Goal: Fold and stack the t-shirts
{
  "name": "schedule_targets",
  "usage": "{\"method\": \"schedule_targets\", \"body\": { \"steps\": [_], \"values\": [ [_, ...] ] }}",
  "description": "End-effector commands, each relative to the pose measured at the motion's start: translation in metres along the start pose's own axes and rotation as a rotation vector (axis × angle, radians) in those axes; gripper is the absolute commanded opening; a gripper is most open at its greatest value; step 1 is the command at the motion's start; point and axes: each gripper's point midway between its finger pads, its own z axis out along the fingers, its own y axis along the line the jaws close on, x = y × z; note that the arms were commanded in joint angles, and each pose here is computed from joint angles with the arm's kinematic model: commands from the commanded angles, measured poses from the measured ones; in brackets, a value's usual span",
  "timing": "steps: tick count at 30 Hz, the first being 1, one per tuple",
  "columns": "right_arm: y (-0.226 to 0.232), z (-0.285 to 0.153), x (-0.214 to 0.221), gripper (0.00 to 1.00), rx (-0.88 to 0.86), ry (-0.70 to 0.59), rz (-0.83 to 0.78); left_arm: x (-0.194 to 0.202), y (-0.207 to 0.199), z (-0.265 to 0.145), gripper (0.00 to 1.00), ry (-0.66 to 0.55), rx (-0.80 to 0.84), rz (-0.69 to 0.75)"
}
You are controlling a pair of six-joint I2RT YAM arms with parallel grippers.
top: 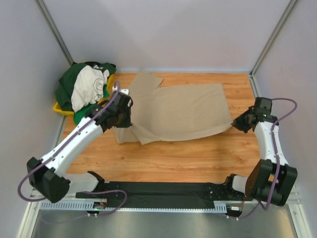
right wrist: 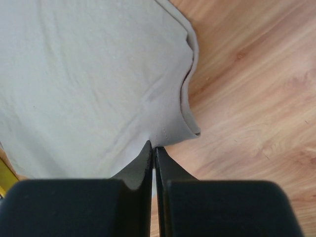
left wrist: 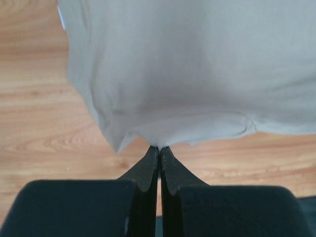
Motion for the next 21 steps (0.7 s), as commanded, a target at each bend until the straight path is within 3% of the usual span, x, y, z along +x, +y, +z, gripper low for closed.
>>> {"method": "schedule_targets", "body": {
  "steps": [1,5,12,15,16,17,18,19,20,21],
  "values": [
    [0.022,0.01,-0.013,0.0,-0.03,0.02,-0.025,-0.05,-0.008,0.014,0.0,-0.057,0.044,0.038],
    [0.039,0.027,-0.028,0.0,-0.038,0.048,-0.042,-0.067,-0.005,0.059,0.0,0.058,0.009,0.059],
    [0.074,0.061,-0.063,0.0,-0.052,0.06,-0.054,-0.122,0.02,0.106,0.0,0.099,-0.054,0.033],
    [0.081,0.087,-0.066,0.0,-0.029,0.1,-0.058,-0.122,0.03,0.142,0.0,0.189,-0.083,0.046],
    [0.085,0.101,-0.072,0.0,-0.022,0.118,-0.059,-0.141,0.035,0.138,0.01,0.177,-0.098,0.036],
    [0.089,0.105,-0.076,0.23,-0.018,0.129,-0.061,-0.132,0.042,0.162,0.12,0.243,-0.123,0.038],
    [0.082,0.121,-0.073,0.46,0.014,0.165,-0.073,-0.143,0.044,0.152,0.19,0.254,-0.127,0.029],
    [0.086,0.118,-0.08,0.77,0.027,0.165,-0.088,-0.142,0.046,0.153,0.25,0.279,-0.135,0.026],
    [0.081,0.12,-0.08,0.85,0.049,0.174,-0.1,-0.141,0.047,0.153,0.36,0.296,-0.142,0.021],
    [0.079,0.117,-0.079,0.9,0.059,0.17,-0.115,-0.132,0.05,0.155,0.4,0.309,-0.154,0.007]
  ]
}}
